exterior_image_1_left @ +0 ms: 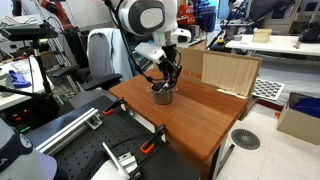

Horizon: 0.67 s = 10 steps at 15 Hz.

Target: Remove the marker from the pot and put it on the table

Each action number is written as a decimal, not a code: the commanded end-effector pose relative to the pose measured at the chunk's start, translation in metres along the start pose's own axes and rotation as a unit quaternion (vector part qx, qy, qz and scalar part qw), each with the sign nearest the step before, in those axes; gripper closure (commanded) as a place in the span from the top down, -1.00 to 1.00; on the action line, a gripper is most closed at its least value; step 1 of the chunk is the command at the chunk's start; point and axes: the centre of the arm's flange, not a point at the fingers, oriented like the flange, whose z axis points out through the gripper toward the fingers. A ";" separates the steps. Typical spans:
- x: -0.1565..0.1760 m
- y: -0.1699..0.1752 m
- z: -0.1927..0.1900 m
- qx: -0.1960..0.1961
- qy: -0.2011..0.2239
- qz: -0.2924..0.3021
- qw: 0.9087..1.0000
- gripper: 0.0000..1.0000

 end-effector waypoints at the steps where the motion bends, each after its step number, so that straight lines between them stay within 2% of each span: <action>1: -0.005 0.005 -0.002 -0.002 0.004 0.010 1.000 -0.77; 3: -0.005 0.007 -0.004 -0.002 0.006 0.015 1.000 -0.98; 5: -0.004 0.005 -0.007 -0.005 0.012 0.020 1.000 -0.90; 10: 0.001 -0.004 -0.037 -0.001 0.032 0.028 0.999 -0.90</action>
